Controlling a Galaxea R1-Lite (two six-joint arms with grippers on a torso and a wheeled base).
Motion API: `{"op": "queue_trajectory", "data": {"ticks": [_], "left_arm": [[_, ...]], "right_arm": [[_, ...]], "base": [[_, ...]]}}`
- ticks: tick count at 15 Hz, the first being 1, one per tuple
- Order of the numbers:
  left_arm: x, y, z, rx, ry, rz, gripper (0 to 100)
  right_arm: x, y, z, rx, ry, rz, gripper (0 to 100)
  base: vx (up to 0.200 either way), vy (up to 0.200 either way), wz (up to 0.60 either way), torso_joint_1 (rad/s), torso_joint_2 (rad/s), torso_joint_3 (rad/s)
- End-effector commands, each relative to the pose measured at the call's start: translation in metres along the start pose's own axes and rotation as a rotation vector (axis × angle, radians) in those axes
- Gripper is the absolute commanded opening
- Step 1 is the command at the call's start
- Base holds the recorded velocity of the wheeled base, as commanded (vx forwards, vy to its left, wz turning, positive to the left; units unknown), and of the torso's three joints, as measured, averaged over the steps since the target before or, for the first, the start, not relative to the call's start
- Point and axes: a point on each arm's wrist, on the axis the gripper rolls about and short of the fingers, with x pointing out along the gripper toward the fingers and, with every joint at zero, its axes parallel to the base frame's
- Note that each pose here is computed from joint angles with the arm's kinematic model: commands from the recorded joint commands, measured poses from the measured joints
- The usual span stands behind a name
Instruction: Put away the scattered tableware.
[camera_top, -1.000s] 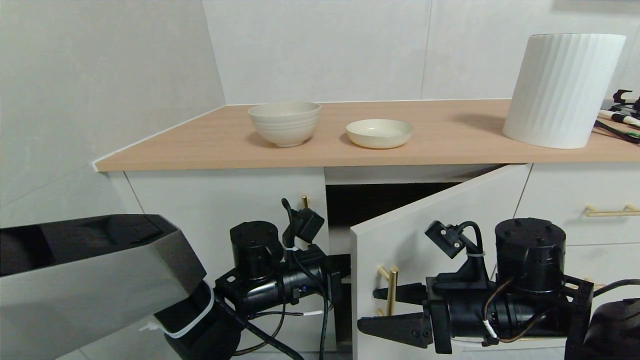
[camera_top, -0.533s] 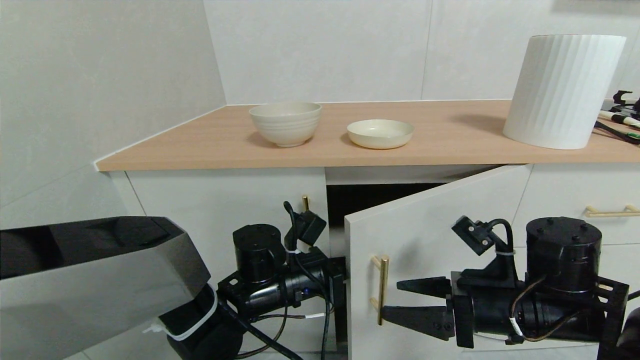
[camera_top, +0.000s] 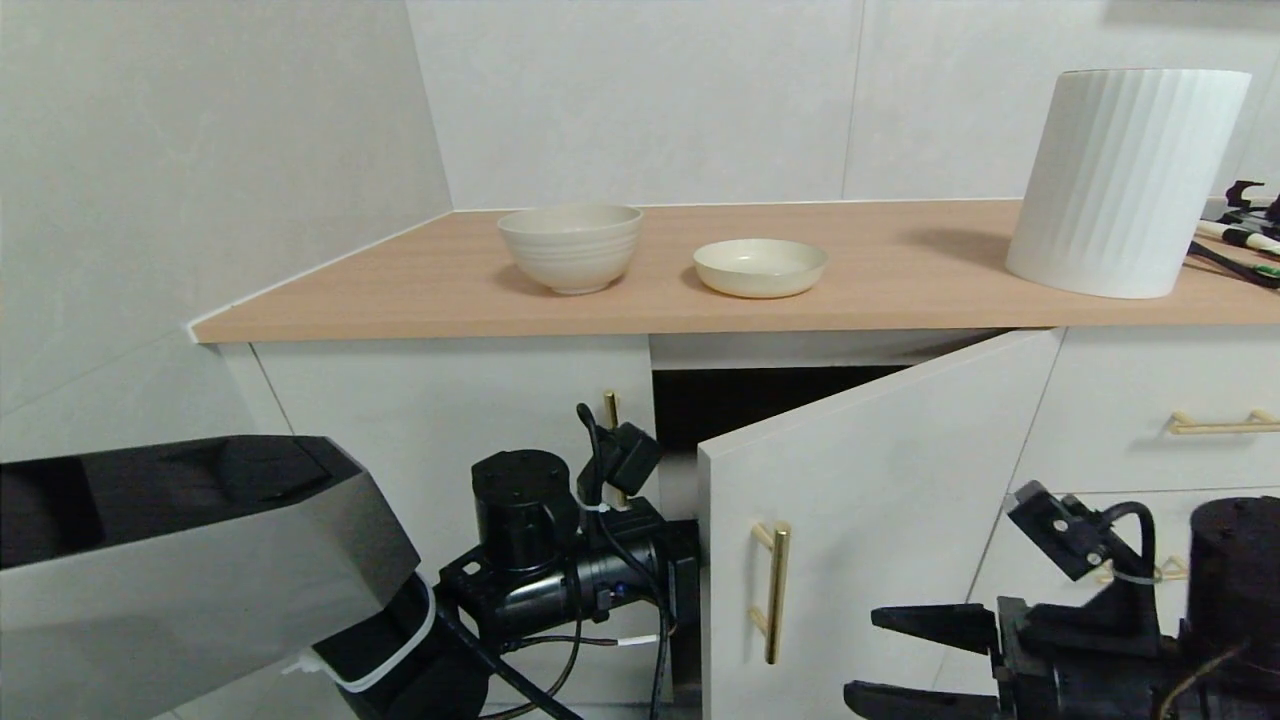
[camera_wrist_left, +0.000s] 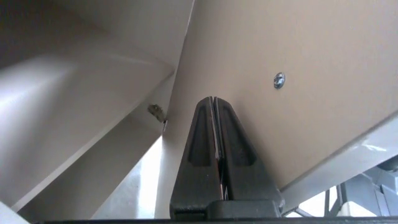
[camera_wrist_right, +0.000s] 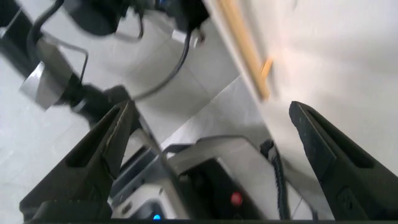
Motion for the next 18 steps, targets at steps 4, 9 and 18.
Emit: {"op": "queue_trajectory", "data": {"ticks": [4,9,18], "left_arm": [[-0.001,-0.005,0.007,0.002,-0.006,-0.006,0],[0.007,-0.002,0.008,0.001,-0.002,-0.01,0],[0.03,0.004,0.011,-0.014,0.028,-0.014,0]], "right_arm": [[-0.027,0.015,-0.006,-0.023,-0.036,0.012,100],[-0.027,0.014,-0.006,-0.021,-0.032,0.009,100],[-0.029,0.016,-0.006,-0.026,-0.038,0.011,100]], "base": [[0.0,0.0,0.0,0.0,0.0,0.0],[-0.2,0.0,0.0,0.002,0.0,0.003],[-0.044,0.0,0.0,0.001,0.0,0.001]]}}
